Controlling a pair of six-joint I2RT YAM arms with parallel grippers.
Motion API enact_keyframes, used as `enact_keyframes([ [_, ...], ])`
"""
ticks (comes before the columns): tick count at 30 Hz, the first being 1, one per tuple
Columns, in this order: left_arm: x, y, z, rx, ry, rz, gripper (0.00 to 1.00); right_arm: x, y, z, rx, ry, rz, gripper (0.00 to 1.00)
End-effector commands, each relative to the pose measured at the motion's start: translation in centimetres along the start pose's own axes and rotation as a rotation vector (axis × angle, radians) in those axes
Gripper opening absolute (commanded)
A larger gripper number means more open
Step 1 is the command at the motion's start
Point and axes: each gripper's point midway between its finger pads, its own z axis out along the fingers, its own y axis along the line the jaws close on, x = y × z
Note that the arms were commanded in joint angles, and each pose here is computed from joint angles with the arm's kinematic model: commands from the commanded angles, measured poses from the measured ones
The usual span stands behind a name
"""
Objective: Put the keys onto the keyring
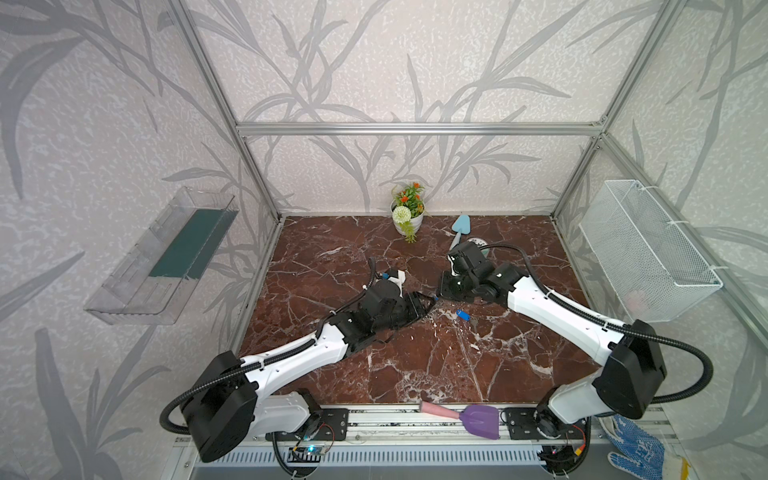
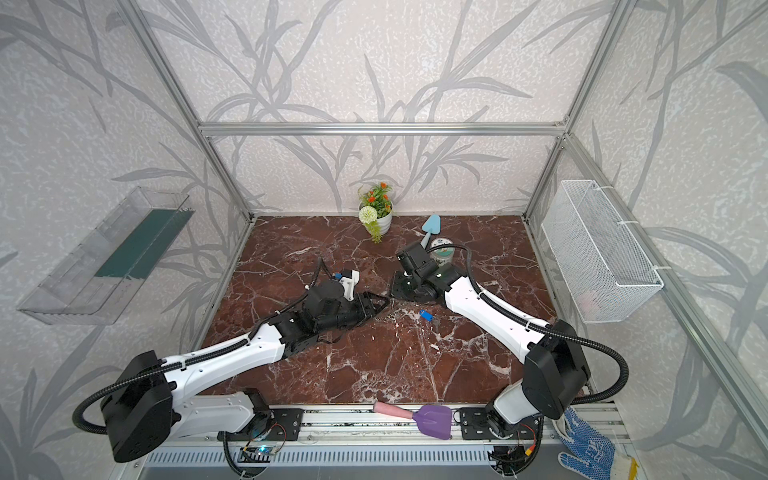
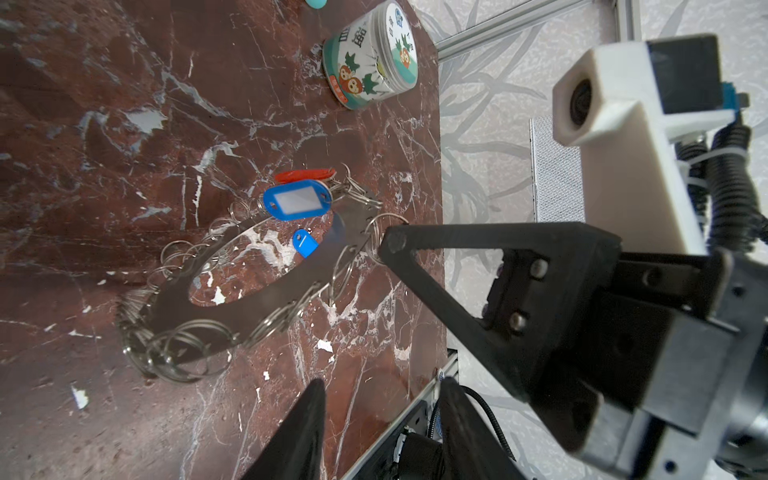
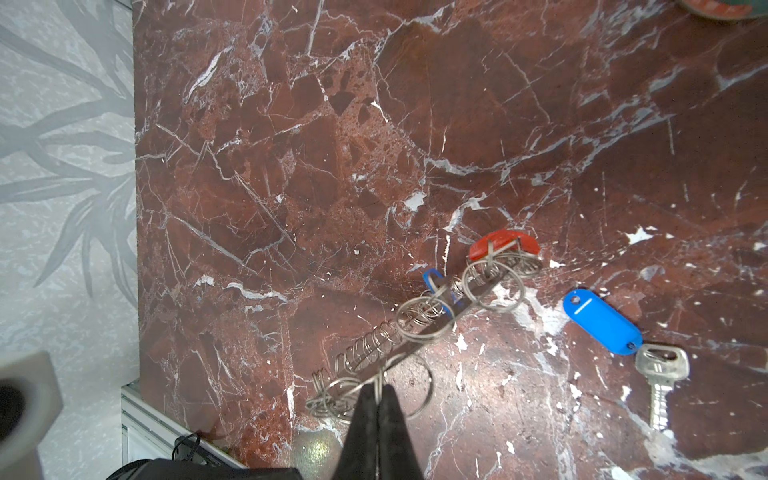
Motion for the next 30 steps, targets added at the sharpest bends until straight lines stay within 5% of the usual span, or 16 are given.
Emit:
enact_keyframes([
  [1, -0.8, -0.9, 0.2, 0.048, -0.051, -0.041, 0.45, -0.7, 0.8, -1.1, -0.033, -0.045, 0.005, 0.00],
  [30, -0.3, 1.3, 2.9, 0.010, -0.065, -0.100, 0.37, -0.1, 0.3, -1.3, -0.032, -0.044, 0.022, 0.00],
])
